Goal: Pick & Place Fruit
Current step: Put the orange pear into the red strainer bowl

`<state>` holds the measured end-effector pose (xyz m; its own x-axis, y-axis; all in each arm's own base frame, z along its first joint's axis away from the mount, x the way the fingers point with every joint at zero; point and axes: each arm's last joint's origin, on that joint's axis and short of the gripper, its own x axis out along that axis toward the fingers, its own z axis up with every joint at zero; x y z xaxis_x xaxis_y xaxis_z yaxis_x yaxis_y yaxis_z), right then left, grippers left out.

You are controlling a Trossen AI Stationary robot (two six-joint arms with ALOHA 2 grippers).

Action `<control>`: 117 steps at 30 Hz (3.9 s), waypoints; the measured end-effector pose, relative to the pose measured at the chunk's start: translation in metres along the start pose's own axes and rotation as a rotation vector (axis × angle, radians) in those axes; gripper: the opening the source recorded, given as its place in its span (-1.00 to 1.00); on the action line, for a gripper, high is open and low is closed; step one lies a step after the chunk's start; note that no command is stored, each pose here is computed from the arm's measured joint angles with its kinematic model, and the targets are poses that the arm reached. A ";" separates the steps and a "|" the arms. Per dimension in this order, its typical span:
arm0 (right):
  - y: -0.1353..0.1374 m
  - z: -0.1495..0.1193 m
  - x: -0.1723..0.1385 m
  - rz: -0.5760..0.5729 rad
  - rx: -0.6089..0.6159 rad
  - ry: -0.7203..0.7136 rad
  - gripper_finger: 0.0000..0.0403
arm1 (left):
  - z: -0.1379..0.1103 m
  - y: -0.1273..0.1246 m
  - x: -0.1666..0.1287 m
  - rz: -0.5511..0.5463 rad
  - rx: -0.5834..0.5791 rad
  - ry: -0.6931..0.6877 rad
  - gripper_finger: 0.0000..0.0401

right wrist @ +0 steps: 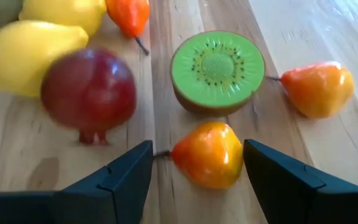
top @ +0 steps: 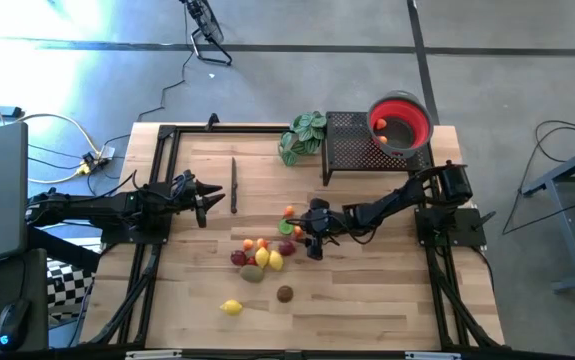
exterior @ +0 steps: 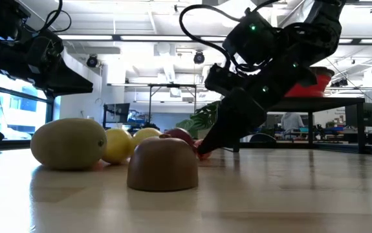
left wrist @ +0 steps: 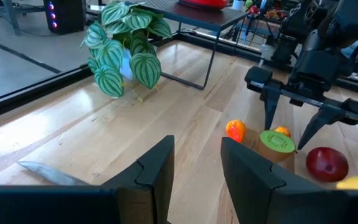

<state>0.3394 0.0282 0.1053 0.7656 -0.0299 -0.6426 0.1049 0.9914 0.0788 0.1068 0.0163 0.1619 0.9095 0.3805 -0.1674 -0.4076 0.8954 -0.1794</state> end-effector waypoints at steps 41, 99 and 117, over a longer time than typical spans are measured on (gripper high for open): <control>-0.001 -0.001 0.000 -0.037 0.149 -0.001 0.20 | 0.000 0.000 0.000 0.001 0.001 0.002 -0.37; 0.000 0.007 -0.008 -0.019 0.142 -0.019 -0.29 | 0.000 0.000 0.000 0.001 0.001 0.003 -0.37; -0.015 0.057 -0.104 -0.204 0.135 -0.159 -0.31 | 0.000 0.000 0.000 0.001 0.001 -0.001 -0.37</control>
<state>0.2947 0.0090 0.2142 0.8087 -0.2572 -0.5291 0.3423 0.9372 0.0676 0.1068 0.0163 0.1617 0.9090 0.3817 -0.1671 -0.4087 0.8950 -0.1786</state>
